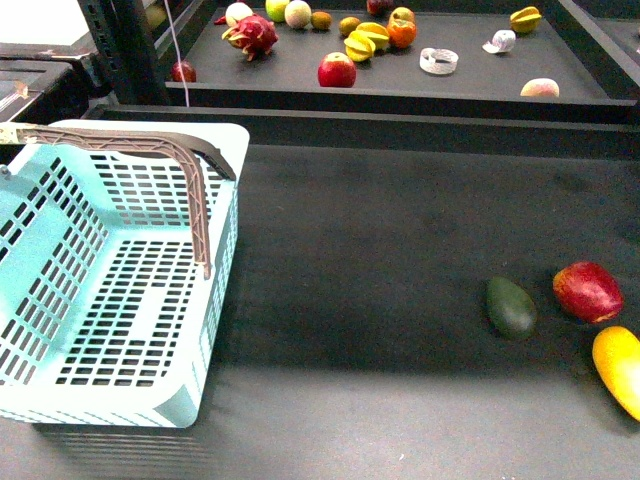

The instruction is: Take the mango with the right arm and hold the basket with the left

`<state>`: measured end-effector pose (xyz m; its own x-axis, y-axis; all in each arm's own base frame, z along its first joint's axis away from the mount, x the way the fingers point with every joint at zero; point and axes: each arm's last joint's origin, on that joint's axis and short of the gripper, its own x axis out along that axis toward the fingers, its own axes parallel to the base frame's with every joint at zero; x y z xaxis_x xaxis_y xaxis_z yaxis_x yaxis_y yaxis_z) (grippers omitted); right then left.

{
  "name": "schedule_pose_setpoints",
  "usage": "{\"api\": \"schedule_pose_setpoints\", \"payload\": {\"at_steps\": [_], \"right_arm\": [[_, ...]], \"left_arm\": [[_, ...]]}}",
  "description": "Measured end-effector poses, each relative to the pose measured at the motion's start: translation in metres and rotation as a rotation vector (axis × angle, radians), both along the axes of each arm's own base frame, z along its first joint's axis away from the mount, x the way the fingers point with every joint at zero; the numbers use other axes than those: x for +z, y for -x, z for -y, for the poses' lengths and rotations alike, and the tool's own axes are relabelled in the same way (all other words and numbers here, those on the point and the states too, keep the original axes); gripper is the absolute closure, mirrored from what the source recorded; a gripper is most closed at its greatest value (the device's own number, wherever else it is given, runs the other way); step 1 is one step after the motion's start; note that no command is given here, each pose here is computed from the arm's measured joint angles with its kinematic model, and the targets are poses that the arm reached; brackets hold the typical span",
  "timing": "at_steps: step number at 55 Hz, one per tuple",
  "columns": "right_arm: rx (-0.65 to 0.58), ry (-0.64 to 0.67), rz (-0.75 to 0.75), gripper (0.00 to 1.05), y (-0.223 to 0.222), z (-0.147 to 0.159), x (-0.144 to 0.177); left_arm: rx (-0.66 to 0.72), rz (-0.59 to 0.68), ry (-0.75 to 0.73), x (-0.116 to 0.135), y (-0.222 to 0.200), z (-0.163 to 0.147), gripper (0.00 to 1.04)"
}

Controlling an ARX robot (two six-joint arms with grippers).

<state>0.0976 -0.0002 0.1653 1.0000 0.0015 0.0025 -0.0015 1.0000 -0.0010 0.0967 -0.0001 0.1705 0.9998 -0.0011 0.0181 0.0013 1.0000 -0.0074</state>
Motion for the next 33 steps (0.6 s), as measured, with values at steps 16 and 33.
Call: {"api": "schedule_pose_setpoints", "payload": {"at_steps": [16, 33], "right_arm": [[0.000, 0.000, 0.000, 0.08, 0.0000, 0.0000, 0.0000], [0.001, 0.000, 0.000, 0.08, 0.0000, 0.0000, 0.0000]], "left_arm": [[0.000, 0.001, 0.000, 0.0001, 0.0001, 0.0000, 0.56], [0.136, -0.044, 0.077, -0.0020, -0.0023, 0.0002, 0.09]]}}
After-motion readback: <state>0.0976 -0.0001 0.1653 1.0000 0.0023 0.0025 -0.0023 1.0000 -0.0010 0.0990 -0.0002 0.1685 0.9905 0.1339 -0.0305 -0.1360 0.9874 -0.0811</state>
